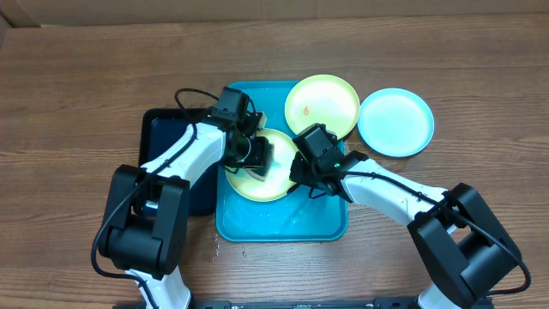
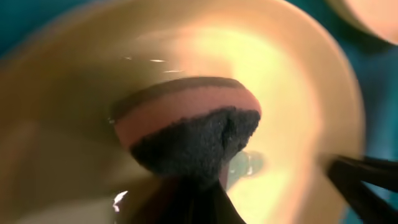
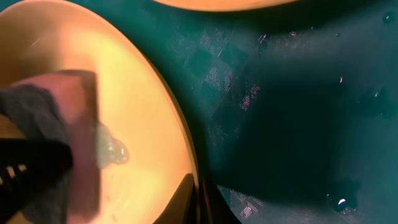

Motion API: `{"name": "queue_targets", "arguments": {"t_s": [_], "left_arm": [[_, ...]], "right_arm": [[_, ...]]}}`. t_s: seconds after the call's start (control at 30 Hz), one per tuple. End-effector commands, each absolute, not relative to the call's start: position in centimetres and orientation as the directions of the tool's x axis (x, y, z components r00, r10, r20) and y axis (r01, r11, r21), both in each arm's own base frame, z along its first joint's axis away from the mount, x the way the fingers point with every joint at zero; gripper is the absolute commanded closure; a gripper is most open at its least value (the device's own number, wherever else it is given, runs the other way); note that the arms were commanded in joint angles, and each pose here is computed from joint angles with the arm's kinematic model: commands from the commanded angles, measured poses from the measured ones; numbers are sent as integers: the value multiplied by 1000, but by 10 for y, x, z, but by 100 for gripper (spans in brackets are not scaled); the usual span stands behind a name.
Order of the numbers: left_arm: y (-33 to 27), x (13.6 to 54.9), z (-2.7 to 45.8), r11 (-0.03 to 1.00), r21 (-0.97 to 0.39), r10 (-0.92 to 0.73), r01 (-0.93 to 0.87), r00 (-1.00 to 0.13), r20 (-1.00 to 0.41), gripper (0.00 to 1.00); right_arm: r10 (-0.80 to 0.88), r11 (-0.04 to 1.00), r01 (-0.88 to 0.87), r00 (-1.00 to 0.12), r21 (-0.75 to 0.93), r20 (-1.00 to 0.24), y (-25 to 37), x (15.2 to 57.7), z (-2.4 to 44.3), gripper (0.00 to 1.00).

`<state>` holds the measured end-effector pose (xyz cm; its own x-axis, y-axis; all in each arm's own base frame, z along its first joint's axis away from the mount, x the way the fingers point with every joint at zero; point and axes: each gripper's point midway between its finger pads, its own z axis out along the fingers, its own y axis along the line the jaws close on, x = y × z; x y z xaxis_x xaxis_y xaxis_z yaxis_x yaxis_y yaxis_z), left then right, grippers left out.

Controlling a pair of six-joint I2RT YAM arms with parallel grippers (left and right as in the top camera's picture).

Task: Clean dirty plates on tray and stack at the side
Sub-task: 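Scrub the yellow plate surface with the sponge in left gripper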

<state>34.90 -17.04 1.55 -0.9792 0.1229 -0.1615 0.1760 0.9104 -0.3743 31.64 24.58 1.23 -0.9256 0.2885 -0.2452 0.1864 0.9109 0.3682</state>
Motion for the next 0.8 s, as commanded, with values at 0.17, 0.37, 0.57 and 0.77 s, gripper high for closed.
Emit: {"name": "queue_targets", "arguments": {"t_s": [0.17,0.37,0.57,0.77], "left_arm": [[-202,371,100,782,-569,122,255,-958,-261,96],[-158,373,94,929,-317,106,190,-958,-265,96],[-122,363,57,988,-110,83,105,-978,-191,96],[-118,343,11,994,-102,40,49,-995,-91,96]], "right_arm": [[277,919,181,-929,351,-246,244,313,7,96],[277,919,181,-929,352,-246,244,313,7,96],[277,918,181,-929,352,-246,244,313,7,96],[277,918,181,-929,352,-246,244,313,7,96]]}}
